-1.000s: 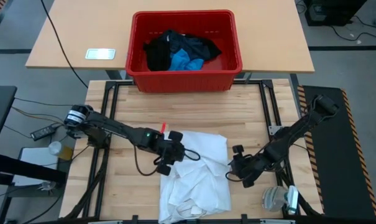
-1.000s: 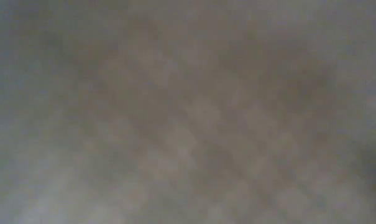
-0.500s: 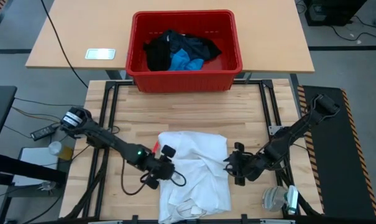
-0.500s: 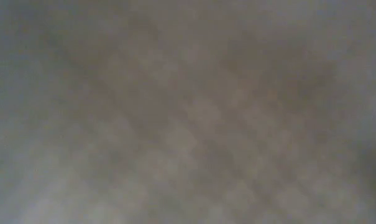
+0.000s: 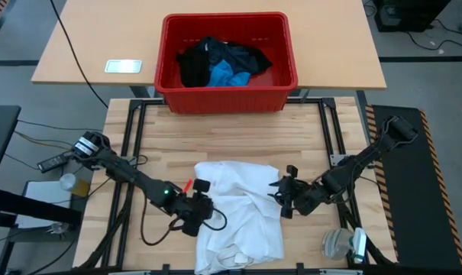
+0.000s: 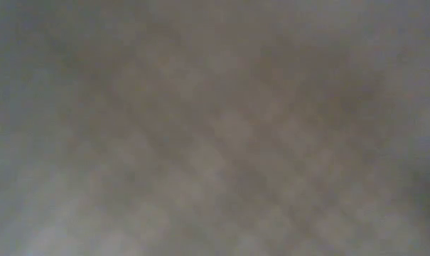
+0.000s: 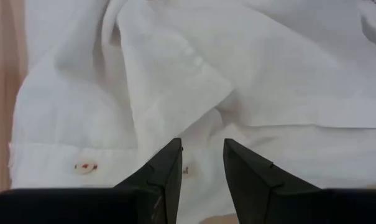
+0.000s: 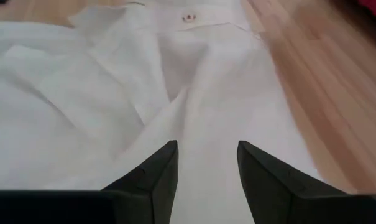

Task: Fold laundry
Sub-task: Fold the white polo

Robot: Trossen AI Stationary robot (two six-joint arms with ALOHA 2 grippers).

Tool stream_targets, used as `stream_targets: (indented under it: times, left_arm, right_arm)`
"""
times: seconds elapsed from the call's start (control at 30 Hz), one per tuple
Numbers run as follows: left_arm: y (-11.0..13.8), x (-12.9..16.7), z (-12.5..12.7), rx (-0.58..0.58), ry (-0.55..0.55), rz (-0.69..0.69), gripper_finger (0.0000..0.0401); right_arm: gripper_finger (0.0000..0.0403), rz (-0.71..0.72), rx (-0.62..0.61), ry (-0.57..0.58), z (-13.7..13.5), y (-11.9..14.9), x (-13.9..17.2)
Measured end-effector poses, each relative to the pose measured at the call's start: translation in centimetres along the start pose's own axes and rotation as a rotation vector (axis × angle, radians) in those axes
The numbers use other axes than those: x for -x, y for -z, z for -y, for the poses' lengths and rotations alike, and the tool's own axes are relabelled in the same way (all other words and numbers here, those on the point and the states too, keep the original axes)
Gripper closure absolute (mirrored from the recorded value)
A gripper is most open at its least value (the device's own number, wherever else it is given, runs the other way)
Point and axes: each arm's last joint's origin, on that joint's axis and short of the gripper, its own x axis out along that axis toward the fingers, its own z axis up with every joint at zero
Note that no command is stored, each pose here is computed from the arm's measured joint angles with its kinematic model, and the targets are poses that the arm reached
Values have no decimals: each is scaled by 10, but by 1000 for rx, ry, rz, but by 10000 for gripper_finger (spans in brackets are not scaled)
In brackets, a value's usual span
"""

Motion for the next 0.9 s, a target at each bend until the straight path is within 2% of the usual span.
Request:
stream_targets:
  times: [0.2, 0.3, 0.5, 0.63, 0.9]
  left_arm:
    - [-2, 0, 1, 13, -43, 28, 281]
    - [-7, -7, -3, 30, -35, 57, 281]
    - [-3, -28, -10, -47, -26, -9, 281]
    - [-4, -31, -16, -86, -33, -6, 280]
    - [4, -33, -25, -108, -36, -97, 280]
  right_arm:
    - [231, 80, -70, -50, -4, -3, -2]
    - [231, 145, -62, -24, -5, -8, -1]
    - [231, 218, -18, 35, -5, -13, -4]
    - [231, 235, -32, 29, -9, -14, -9]
    - [231, 297, 24, 22, -19, -15, -29]
